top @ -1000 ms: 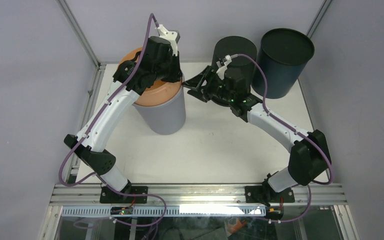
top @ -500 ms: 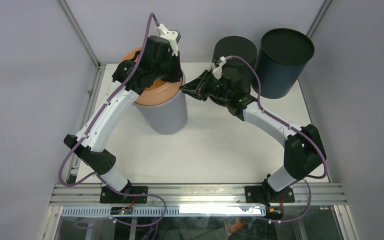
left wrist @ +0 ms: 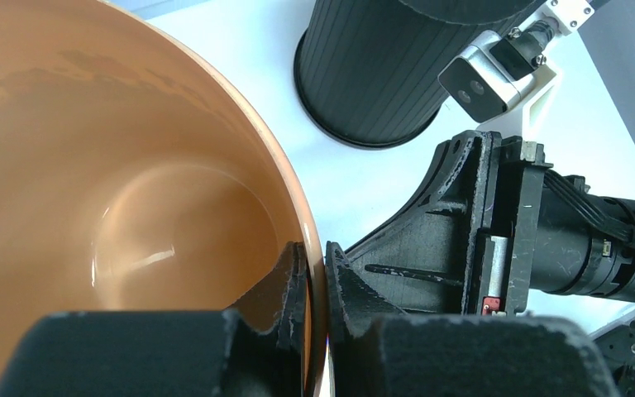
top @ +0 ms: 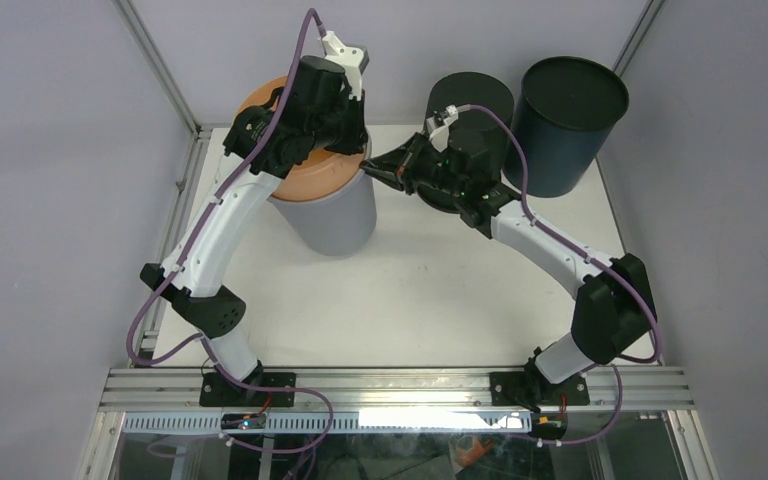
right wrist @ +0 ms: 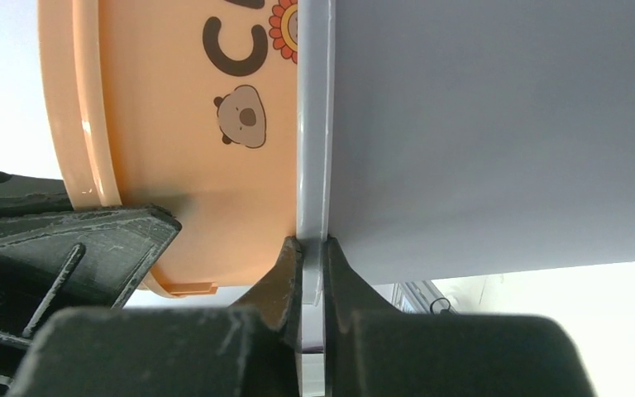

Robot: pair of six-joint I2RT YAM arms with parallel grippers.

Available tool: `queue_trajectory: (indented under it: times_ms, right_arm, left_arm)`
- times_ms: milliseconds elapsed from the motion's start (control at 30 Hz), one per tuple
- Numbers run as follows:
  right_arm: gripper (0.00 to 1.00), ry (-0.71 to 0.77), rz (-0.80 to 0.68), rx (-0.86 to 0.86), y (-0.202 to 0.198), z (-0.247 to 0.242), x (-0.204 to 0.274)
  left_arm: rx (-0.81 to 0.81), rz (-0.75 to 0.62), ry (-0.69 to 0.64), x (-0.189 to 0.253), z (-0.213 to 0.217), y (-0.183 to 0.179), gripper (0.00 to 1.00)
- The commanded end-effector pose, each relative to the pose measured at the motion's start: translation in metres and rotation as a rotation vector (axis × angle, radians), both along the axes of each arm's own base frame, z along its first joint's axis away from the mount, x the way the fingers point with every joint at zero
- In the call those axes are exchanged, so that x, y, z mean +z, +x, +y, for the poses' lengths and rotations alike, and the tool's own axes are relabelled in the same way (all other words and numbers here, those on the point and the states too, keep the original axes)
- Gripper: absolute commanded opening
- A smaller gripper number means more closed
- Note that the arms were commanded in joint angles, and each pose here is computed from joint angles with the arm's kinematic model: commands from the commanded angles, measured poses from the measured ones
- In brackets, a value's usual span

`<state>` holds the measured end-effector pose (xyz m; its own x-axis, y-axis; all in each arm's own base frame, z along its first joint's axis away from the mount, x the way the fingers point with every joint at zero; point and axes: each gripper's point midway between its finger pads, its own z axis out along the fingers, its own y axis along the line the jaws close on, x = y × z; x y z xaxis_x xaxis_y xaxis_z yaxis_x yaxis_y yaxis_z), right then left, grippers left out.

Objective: Turn the large container upside down

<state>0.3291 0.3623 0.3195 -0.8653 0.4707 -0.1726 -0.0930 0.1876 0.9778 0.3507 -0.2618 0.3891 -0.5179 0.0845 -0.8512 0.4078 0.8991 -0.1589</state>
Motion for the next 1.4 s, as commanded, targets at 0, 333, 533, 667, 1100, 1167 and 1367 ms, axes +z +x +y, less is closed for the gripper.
queue_trajectory:
  times_ms: [0, 333, 533, 667, 1100, 1167, 1367]
  right_arm:
    - [0.00, -0.143, 0.140, -0.048, 0.000, -0.001, -0.056]
    - [0.00, -0.202, 0.197, -0.076, -0.001, -0.008, -0.081]
    - [0.00, -0.221, 0.196, -0.085, 0.008, -0.005, -0.079]
    - [0.00, -0.251, 0.204, -0.065, 0.009, 0.005, -0.085]
    - [0.00, -0.301, 0.165, -0.081, -0.001, -0.014, -0.082]
    - [0.00, -0.329, 0.142, -0.111, -0.003, -0.026, -0.075]
    - [0.00, -0.361, 0.130, -0.173, -0.015, -0.062, -0.061]
  left_arm:
    - [-0.155, -0.345, -0.346, 0.150, -0.030, -0.039, 0.00]
    - [-0.119, -0.407, -0.347, 0.168, -0.015, -0.042, 0.00]
    - [-0.210, -0.395, -0.405, 0.175, -0.029, -0.055, 0.00]
    - [-0.270, -0.327, -0.419, 0.157, -0.052, -0.052, 0.00]
    - [-0.099, -0.536, -0.394, 0.210, -0.001, -0.051, 0.00]
    - [-0.060, -0.581, -0.401, 0.223, 0.012, -0.053, 0.00]
    - [-0.018, -0.696, -0.471, 0.261, 0.038, -0.071, 0.00]
